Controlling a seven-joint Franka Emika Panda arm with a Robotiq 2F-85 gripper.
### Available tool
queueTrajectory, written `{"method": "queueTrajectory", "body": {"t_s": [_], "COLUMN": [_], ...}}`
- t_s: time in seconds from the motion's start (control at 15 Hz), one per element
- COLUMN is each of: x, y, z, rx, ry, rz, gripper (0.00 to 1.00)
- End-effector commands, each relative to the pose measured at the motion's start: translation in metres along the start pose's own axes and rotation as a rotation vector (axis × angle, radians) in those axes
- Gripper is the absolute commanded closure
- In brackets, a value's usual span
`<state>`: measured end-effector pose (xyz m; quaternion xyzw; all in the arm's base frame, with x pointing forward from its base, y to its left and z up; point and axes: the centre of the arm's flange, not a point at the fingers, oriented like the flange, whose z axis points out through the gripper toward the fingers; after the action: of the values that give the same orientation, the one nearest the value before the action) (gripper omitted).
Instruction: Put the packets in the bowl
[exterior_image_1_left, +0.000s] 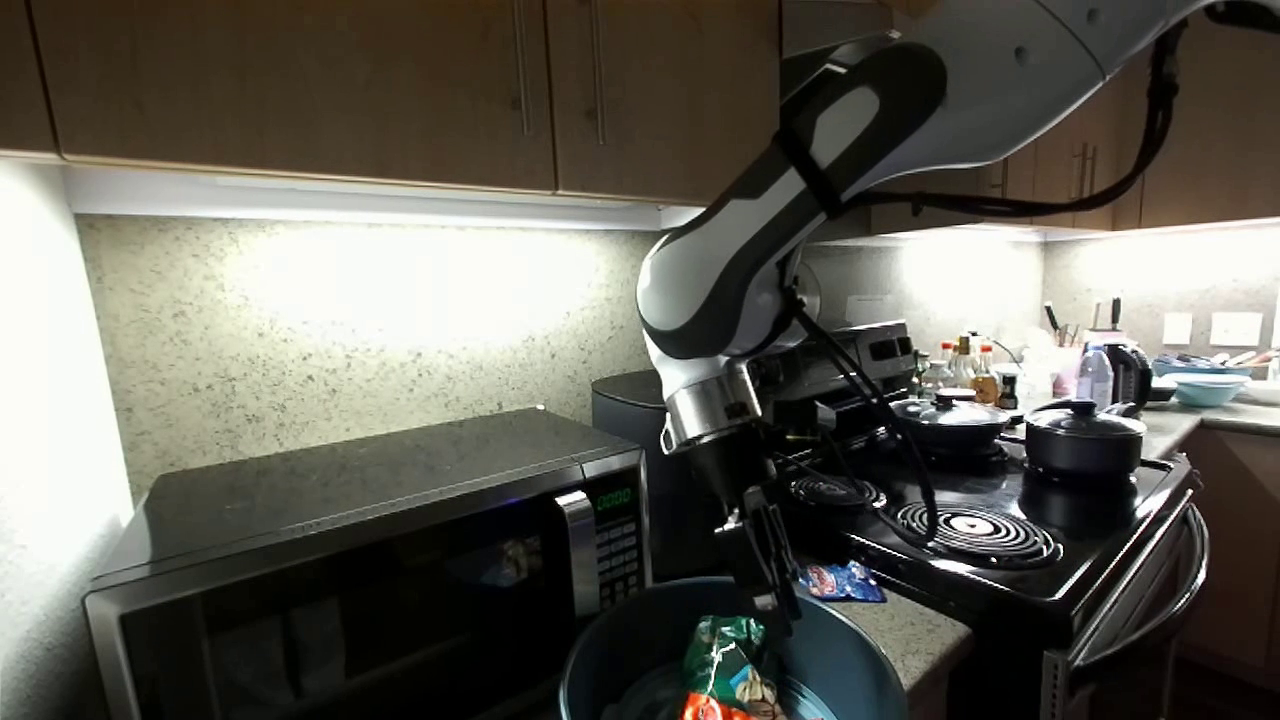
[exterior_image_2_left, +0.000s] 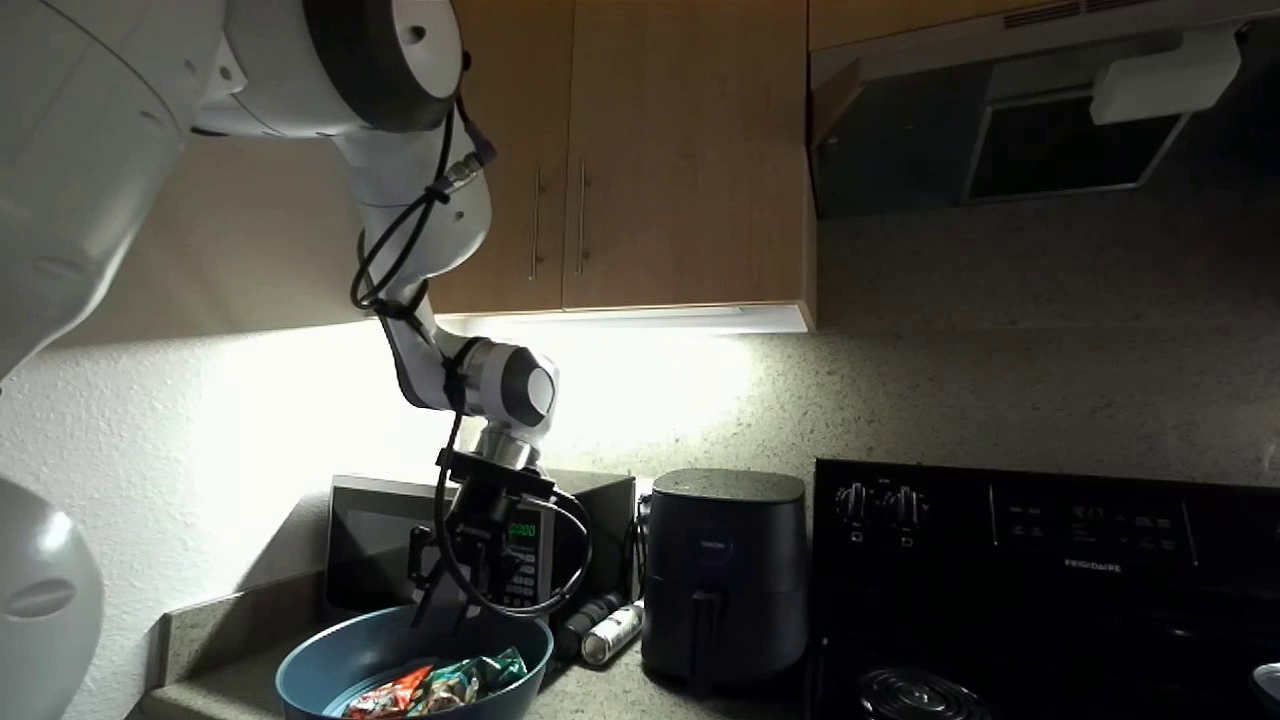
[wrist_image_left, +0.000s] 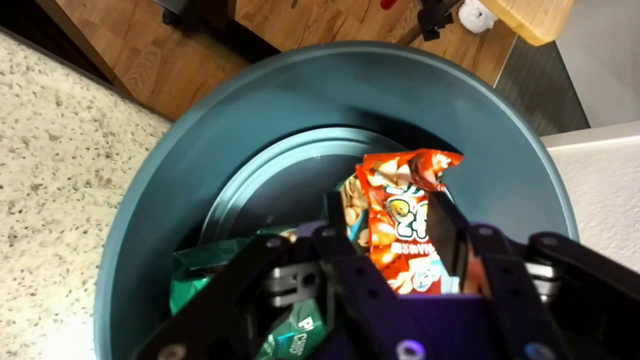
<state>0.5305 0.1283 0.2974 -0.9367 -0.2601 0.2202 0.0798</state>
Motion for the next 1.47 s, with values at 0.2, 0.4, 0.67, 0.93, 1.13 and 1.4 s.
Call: {"method": "queueTrajectory", "body": {"t_s": [0.2, 0.4, 0.67, 0.93, 1.13, 1.4], "x": [-0.029, -0.045, -0.070, -0.070, -0.073, -0.058], "y": [0.067, 0.108, 0.153, 0.177, 0.181, 0.204], "z": [-0.021, -0.019, -0.006, -0.006, -0.004, -0.001], "rx": [-0.067, -0.049, -0.054, -0.059, -0.059, -0.033], "ry": [0.232, 0.309, 0.387, 0.412, 0.420, 0.400], "rz": [0.232, 0.378, 0.576, 0.623, 0.647, 0.678], "gripper": [0.04, 0.00, 0.00, 0.00, 0.00, 0.00]}}
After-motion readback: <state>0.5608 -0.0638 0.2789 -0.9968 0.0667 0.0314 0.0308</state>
